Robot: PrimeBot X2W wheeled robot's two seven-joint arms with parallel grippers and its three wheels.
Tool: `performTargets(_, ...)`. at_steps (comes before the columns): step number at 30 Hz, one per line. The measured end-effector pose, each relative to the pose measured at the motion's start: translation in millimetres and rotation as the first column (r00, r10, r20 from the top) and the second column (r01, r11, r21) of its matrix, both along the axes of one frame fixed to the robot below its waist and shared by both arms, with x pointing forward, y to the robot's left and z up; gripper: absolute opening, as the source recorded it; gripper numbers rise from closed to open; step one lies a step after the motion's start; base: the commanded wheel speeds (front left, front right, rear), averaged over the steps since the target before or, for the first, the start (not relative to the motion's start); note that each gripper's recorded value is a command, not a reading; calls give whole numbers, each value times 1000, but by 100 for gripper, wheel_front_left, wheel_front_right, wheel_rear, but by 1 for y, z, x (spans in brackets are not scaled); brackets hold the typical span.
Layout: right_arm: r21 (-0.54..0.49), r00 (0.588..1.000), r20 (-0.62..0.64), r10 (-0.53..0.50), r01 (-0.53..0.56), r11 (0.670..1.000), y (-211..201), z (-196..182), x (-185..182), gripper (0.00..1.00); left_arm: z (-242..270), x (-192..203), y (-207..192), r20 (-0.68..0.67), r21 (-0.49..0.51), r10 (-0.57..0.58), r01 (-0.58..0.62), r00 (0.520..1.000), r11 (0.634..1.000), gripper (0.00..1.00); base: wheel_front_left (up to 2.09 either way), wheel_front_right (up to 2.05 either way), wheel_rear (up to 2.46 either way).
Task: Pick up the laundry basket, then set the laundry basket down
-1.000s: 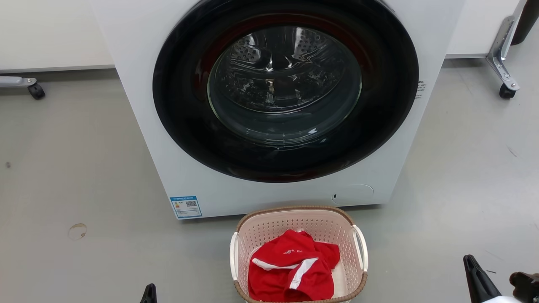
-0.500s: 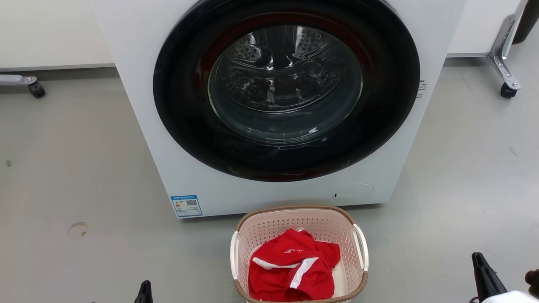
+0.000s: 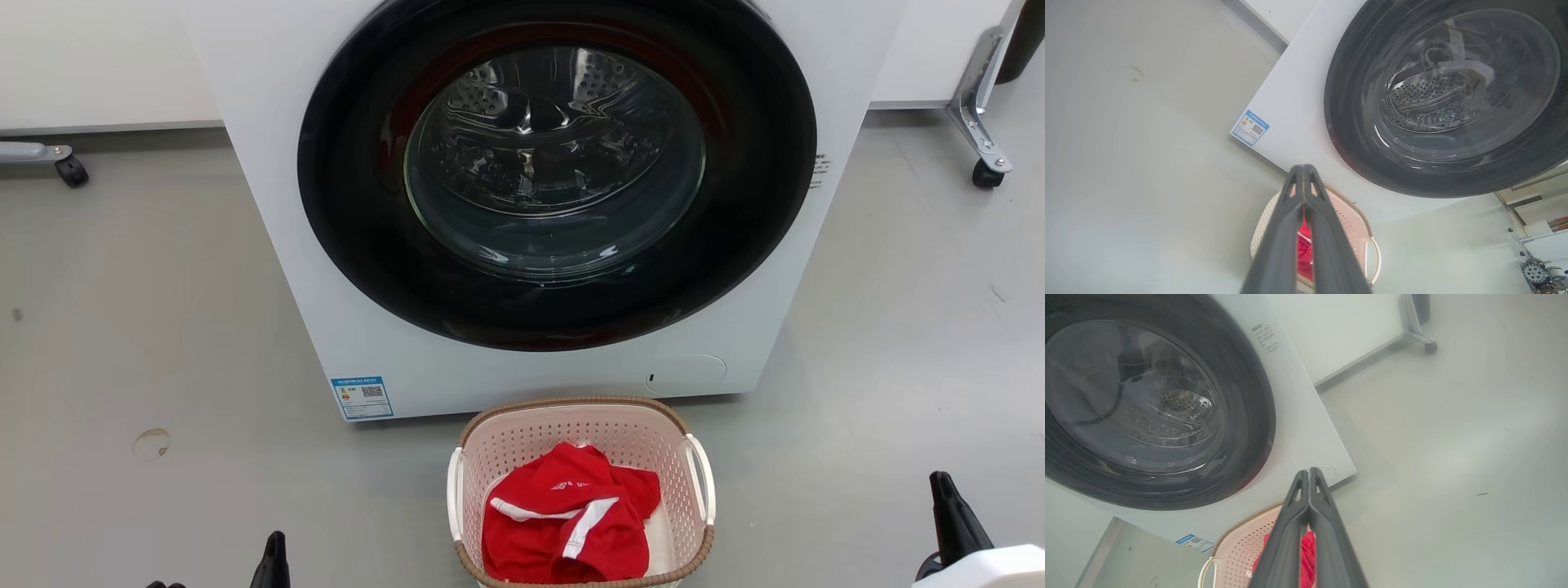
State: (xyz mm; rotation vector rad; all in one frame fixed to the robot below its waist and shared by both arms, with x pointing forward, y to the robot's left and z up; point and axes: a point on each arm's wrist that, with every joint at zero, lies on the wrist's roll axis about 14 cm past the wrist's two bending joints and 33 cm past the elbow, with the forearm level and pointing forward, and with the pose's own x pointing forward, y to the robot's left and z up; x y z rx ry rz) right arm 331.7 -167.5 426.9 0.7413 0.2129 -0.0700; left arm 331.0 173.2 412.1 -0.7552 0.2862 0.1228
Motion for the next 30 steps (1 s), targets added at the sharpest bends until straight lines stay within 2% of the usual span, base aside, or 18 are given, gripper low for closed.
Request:
performTargets(15,154,999,-6,-50,50,987,-7,4,7,0,8,8,4,10,-149,47,-45,999,988,0,0,0,0)
performTargets(30,309,995,-3,-96,92,947,-15,12,14,0,18,17,6,26,-301,82,-71,996,951,0,0,0,0)
